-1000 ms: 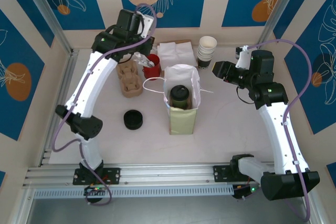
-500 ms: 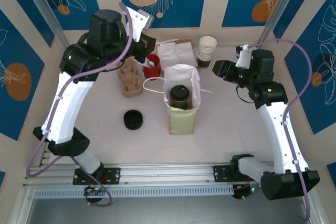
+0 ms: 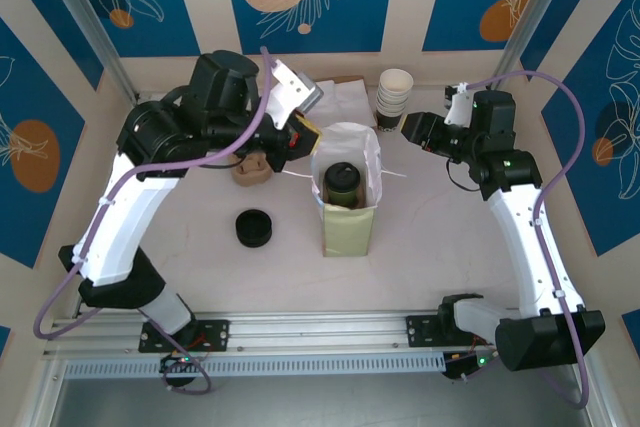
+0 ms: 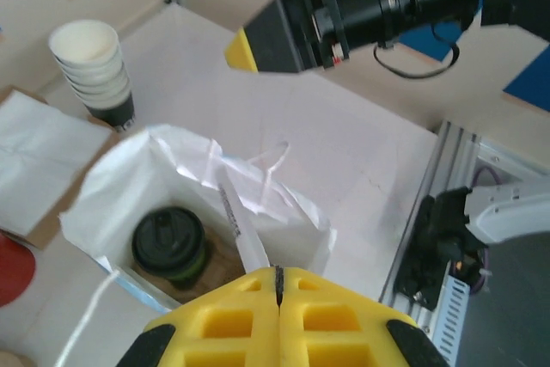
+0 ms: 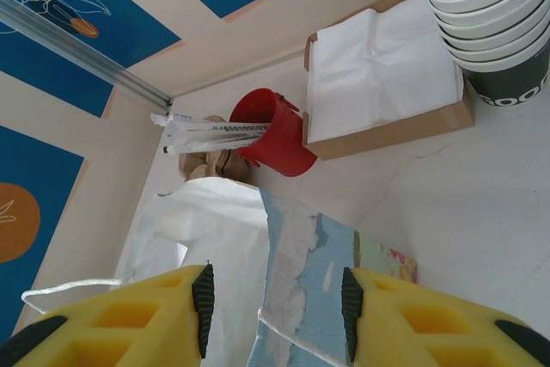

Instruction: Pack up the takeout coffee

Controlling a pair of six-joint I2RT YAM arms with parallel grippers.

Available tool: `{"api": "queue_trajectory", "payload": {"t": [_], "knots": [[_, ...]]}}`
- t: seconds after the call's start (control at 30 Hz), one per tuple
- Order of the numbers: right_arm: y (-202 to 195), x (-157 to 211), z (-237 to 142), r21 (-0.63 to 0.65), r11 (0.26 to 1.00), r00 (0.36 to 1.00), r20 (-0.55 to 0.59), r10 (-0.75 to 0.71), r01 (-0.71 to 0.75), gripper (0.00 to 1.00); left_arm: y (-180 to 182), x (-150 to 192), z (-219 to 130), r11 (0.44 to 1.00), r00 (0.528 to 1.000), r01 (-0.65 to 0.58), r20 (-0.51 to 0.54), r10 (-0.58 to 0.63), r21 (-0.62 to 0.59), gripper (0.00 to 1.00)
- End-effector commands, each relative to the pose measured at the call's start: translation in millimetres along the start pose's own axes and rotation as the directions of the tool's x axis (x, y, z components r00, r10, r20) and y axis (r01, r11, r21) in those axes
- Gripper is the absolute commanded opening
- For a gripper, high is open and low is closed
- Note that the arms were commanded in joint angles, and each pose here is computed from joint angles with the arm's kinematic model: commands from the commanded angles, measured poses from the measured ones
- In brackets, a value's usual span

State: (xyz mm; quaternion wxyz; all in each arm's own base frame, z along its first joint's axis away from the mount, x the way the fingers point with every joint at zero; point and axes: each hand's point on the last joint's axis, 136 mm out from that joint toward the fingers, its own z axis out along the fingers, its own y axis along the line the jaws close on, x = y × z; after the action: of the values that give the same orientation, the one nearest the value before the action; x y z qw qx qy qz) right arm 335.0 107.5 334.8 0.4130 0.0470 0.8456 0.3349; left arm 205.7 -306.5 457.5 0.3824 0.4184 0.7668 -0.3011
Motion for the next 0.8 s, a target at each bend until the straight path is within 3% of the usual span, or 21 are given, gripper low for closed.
{"api": "queue_trajectory", "payload": {"t": [0.0,0.23,0.43,0.53,0.67,0.77], "knots": [[-0.6,4.0,2.2,-0.020,1.000,1.000,-0.008,0.012,-0.012,0.46,-14.7,13.4,-3.1,0.997,1.000,-0.010,-0.028,0.012,0.073,0.05],[-4.3,6.1,1.6,-0.005,1.000,1.000,-0.011,0.012,-0.012,0.46,-17.2,42.3,30.0,0.990,0.987,0.021,-0.158,0.001,0.136,0.06],[-8.2,7.8,2.2,0.003,1.000,1.000,-0.011,0.021,-0.021,0.46,-8.0,63.3,64.4,0.989,0.961,0.079,-0.274,-0.041,0.126,0.14],[-11.4,9.8,4.1,0.006,1.000,1.000,-0.015,0.023,-0.023,0.46,-8.2,66.0,74.8,0.988,0.957,0.083,-0.288,-0.042,0.132,0.38],[-12.6,9.4,4.4,0.006,1.000,0.999,-0.015,0.029,-0.029,0.46,8.3,65.8,81.8,0.997,0.962,0.065,-0.270,-0.050,0.045,0.46],[-12.8,8.9,4.0,0.005,0.999,0.999,-0.013,0.032,-0.032,0.46,32.3,67.6,85.3,0.994,0.961,0.056,-0.264,-0.078,-0.089,0.49]]}}
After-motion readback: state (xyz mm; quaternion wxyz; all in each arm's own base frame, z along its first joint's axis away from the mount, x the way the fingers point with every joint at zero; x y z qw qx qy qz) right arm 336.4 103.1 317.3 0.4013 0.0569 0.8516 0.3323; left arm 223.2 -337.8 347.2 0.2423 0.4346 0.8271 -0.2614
